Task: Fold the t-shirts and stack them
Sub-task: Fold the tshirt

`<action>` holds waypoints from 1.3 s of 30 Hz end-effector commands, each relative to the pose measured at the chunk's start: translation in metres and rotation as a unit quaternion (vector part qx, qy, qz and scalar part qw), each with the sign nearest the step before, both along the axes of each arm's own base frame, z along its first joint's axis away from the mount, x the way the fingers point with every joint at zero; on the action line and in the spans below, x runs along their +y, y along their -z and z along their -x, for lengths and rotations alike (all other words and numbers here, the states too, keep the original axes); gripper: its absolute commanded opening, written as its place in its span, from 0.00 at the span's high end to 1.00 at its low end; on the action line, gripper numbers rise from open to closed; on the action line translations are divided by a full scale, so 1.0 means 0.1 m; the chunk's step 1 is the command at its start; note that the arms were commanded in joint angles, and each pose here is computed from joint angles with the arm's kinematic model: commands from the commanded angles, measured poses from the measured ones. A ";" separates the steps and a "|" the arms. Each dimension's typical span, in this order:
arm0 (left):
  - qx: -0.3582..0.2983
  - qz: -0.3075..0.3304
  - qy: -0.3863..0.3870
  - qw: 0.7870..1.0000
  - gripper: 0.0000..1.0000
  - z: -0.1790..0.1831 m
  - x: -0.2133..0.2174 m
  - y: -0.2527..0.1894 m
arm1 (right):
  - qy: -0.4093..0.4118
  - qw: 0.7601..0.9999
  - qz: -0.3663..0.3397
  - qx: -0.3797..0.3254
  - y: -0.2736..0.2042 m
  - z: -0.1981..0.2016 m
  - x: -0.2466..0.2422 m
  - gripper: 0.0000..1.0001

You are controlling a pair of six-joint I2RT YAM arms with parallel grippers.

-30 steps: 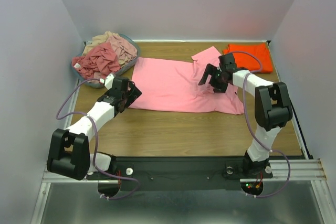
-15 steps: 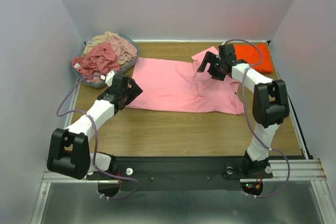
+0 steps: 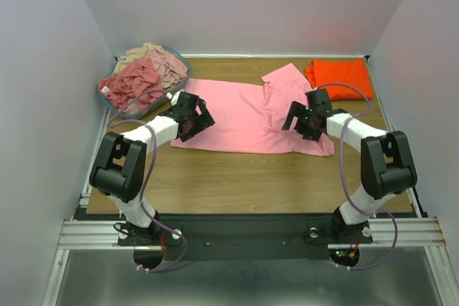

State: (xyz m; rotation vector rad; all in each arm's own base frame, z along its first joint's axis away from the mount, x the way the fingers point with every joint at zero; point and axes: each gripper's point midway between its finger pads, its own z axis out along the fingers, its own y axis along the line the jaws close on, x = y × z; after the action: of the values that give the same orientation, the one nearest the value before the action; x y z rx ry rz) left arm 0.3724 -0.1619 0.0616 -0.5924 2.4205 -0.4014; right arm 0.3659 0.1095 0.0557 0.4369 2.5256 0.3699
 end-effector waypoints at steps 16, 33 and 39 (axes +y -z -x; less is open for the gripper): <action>0.075 0.020 -0.023 0.997 0.02 1.38 0.34 0.54 | 0.018 0.998 0.023 0.059 0.36 1.13 -0.31 0.01; -0.040 0.069 -0.065 0.995 0.01 1.58 0.49 -0.41 | 0.003 1.000 -0.013 0.003 -0.11 1.12 -0.21 0.00; -0.124 0.010 -0.063 0.990 0.01 1.01 0.51 -1.17 | 0.015 0.997 0.004 -0.074 -0.66 0.67 -0.24 0.00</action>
State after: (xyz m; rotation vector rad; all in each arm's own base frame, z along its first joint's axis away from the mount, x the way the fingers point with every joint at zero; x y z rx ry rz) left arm 0.2359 -0.1160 0.1290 -0.7499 2.2617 -0.4912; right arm 0.2602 0.0886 0.0728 0.4539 2.5332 0.3794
